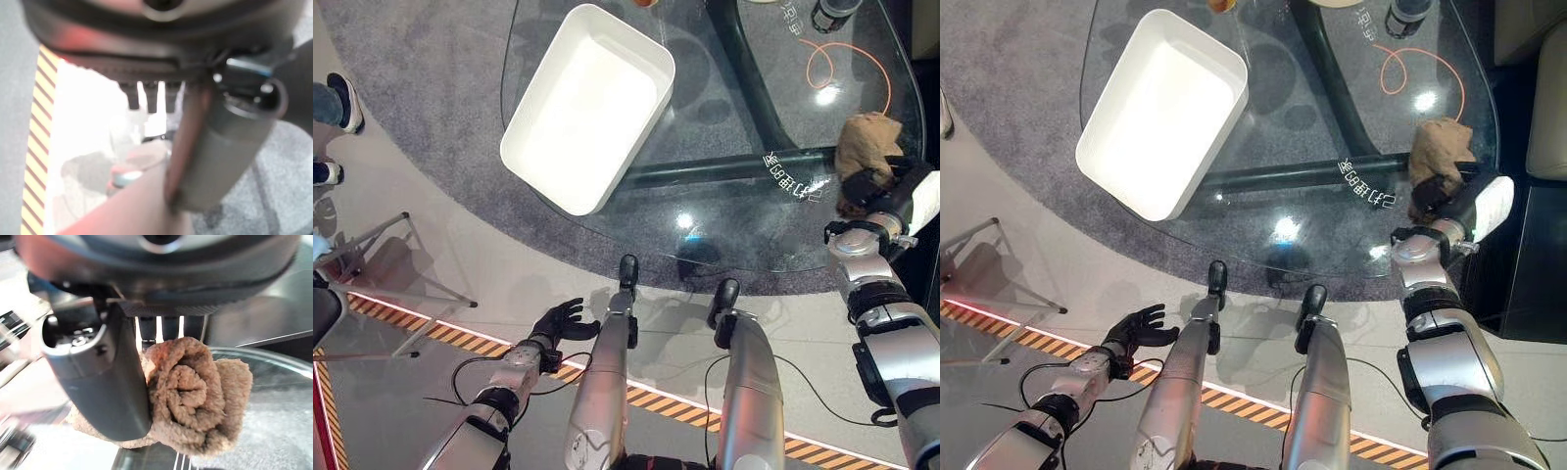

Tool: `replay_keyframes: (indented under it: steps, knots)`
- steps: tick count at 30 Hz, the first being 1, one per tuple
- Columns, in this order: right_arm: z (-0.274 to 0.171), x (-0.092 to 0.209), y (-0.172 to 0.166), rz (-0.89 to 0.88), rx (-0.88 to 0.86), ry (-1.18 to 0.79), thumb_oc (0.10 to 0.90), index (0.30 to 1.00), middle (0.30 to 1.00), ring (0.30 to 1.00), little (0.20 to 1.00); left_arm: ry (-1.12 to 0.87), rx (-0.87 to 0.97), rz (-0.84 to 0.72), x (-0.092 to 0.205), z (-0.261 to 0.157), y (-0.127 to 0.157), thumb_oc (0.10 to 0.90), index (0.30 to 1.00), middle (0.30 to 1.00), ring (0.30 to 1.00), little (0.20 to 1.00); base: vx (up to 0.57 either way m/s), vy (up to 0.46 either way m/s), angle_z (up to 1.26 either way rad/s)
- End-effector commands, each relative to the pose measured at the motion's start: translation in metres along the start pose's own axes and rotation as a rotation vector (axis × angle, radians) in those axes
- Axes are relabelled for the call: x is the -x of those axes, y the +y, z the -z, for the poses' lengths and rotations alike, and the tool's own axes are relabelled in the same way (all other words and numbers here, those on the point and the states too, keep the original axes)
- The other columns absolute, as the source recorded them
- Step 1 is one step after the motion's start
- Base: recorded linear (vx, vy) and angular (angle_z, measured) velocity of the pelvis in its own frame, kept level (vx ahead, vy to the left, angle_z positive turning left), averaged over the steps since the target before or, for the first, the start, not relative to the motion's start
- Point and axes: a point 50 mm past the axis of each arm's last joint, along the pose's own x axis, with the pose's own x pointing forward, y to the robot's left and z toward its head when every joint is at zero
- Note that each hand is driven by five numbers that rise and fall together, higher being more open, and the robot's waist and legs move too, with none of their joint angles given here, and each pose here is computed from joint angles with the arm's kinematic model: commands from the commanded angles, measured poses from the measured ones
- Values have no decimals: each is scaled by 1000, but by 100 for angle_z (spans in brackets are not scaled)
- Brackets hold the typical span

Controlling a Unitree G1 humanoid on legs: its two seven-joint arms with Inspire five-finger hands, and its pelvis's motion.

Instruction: Wipe the table with a cloth and put it in the basket.

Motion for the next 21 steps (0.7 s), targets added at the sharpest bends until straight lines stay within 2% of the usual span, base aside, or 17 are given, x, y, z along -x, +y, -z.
replay_keyframes:
  steps: [1, 8, 21]
  knots:
    - [-14, -38, -68, 322, -123, 8, 100, 300, 300, 300, 200, 101, -6, -47, 11, 30, 19, 800, 900, 900, 900, 900, -4, -40, 4]
    - [-25, -35, -58, 287, -162, -25, 100, 300, 300, 300, 200, 101, -6, -52, 11, 27, 23, 800, 900, 900, 900, 900, -3, -6, 1]
    - [-82, -15, -19, 123, -123, -295, 100, 300, 300, 300, 200, 93, -2, -42, 10, 27, 19, 800, 900, 900, 900, 900, 0, 0, 0]
